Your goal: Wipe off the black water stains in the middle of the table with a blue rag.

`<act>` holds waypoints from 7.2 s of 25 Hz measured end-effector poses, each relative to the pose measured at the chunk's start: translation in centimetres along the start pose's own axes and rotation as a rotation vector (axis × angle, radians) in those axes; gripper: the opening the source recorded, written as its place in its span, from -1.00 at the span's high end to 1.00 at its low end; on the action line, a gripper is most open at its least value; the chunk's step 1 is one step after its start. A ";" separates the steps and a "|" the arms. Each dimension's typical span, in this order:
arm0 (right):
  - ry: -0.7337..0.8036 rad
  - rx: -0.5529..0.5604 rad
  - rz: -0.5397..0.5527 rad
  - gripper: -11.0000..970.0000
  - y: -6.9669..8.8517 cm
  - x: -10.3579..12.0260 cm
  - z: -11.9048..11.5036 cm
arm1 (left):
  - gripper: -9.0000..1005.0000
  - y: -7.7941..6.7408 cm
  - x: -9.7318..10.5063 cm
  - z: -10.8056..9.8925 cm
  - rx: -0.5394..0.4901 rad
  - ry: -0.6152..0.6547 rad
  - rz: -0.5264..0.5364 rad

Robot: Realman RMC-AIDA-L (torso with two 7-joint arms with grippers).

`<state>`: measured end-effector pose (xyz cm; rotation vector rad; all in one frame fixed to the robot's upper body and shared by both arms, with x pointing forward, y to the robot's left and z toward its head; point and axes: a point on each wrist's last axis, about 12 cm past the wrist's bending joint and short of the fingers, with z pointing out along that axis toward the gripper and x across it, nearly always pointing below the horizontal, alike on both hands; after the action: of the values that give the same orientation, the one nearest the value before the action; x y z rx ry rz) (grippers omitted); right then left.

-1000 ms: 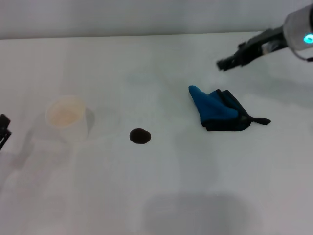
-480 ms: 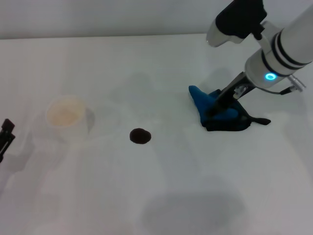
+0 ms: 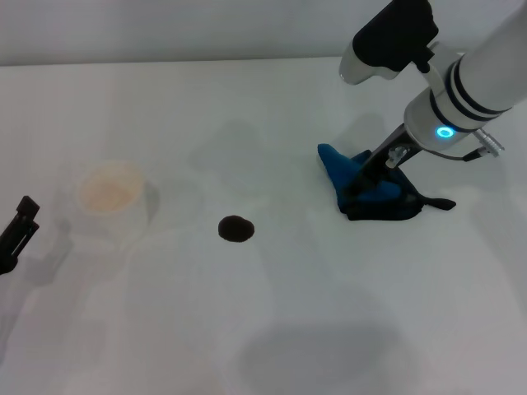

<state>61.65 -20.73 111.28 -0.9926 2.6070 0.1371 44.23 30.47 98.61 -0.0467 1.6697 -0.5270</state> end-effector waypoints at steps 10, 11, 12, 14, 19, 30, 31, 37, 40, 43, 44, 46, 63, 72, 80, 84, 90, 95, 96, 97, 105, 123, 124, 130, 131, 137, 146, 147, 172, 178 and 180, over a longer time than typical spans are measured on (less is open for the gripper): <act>-0.018 0.017 0.004 -0.49 -0.3 -0.4 0.4 | -0.76 0.2 -0.2 0.0 -0.004 -0.008 0.002; -0.017 0.017 0.005 -0.43 -0.3 -0.4 0.4 | -0.76 0.2 -0.3 0.0 -0.003 -0.010 0.002; -0.014 0.017 0.005 -0.33 -0.3 -0.5 0.5 | -0.76 0.2 -0.3 0.0 -0.001 -0.014 0.002; -0.004 0.013 0.005 -0.13 -0.2 -0.6 0.7 | -0.76 0.2 -0.4 0.0 0.004 -0.021 0.002; 0.026 0.008 0.007 0.31 -0.1 -1.0 1.0 | -0.76 0.2 -0.5 -0.1 0.007 -0.026 0.003; 0.024 0.002 -0.022 0.70 0.2 -1.4 0.7 | -0.75 0.1 -0.6 -0.1 0.011 -0.034 0.002; 0.025 -0.004 -0.024 0.73 0.2 -1.4 0.7 | -0.75 0.1 -0.6 -0.1 0.012 -0.036 0.002; -0.002 -0.192 -0.071 0.82 2.4 -1.4 0.6 | -0.76 -0.1 -0.9 -0.2 0.030 -0.063 0.002; -0.025 -0.292 -0.097 0.83 3.6 -1.0 0.7 | -0.76 -0.1 -1.0 -0.2 0.035 -0.072 0.002; -0.050 -0.361 -0.119 0.83 4.8 -0.6 1.0 | -0.76 -0.2 -1.1 -0.1 0.041 -0.078 0.002; -0.083 -0.406 -0.136 0.83 5.6 -0.6 1.2 | -0.76 -0.2 -1.1 0.0 0.043 -0.079 0.003; -0.102 -0.430 -0.147 0.83 6.0 -0.5 1.3 | -0.76 -0.3 -1.2 0.2 0.048 -0.081 0.004; -0.306 -0.448 -0.253 0.84 9.2 -0.7 4.5 | -0.76 -0.4 -1.6 1.0 0.068 -0.092 0.011; -0.343 -0.378 -0.274 0.84 9.9 -1.0 5.7 | -0.76 -0.5 -1.9 1.3 0.073 -0.103 0.013; -0.381 -0.293 -0.269 0.84 9.2 -1.6 6.0 | -0.76 -0.4 -2.0 1.2 0.061 -0.111 0.011; -0.382 -0.246 -0.265 0.84 8.5 -2.1 6.2 | -0.76 -0.3 -2.0 1.2 0.056 -0.116 0.010; -0.399 -0.151 -0.234 0.84 6.8 -2.5 6.4 | -0.76 -0.3 -2.0 1.1 0.054 -0.115 0.009; -0.411 -0.100 -0.234 0.84 5.9 -2.6 6.4 | -0.76 -0.4 -2.1 1.1 0.063 -0.129 0.009; -0.415 -0.091 -0.230 0.84 5.7 -2.6 6.3 | -0.76 -0.4 -2.2 1.0 0.065 -0.132 0.009; -0.418 -0.083 -0.223 0.84 5.5 -2.7 6.3 | -0.76 -0.4 -2.2 1.0 0.067 -0.134 0.009; -0.467 0.024 -0.136 0.84 2.8 -2.6 5.8 | -0.76 -0.4 -2.2 1.0 0.069 -0.137 0.009; -0.320 -0.346 -0.265 0.85 7.8 0.2 5.8 | -0.76 -0.4 -2.5 1.2 0.077 -0.149 0.015; -0.313 -0.368 -0.284 0.85 8.2 0.4 5.7 | -0.76 -0.4 -2.6 1.2 0.076 -0.150 0.015; -0.292 -0.417 -0.352 0.85 9.7 0.4 5.7 | -0.76 -0.3 -2.7 1.4 0.071 -0.157 0.015; -0.298 -0.409 -0.348 0.85 9.7 0.3 5.7 | -0.76 -0.3 -2.7 1.4 0.072 -0.157 0.015; -0.367 -0.298 -0.281 0.85 8.0 -0.4 5.9 | -0.76 -0.3 -2.8 1.4 0.071 -0.157 0.017; -0.390 -0.134 -0.171 0.85 2.9 -0.2 5.4 | -0.76 -0.3 -2.7 1.3 0.070 -0.156 0.016; -0.388 -0.116 -0.164 0.85 2.4 0.0 5.3 | -0.76 -0.3 -2.7 1.3 0.070 -0.156 0.016; -0.340 -0.068 -0.209 0.80 -0.4 1.2 3.4 | -0.76 -0.6 -2.9 1.1 0.090 -0.181 0.015; -0.440 -0.012 -0.167 0.59 -1.3 2.1 1.5 | -0.76 -0.6 -2.9 1.1 0.092 -0.184 0.015; -0.499 -0.004 -0.107 0.52 -2.0 2.4 0.5 | -0.76 -0.6 -2.9 1.1 0.092 -0.184 0.015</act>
<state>61.52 -23.63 110.04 -0.9518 2.0985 0.3189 45.61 30.58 101.47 -0.0150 1.4637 -0.5712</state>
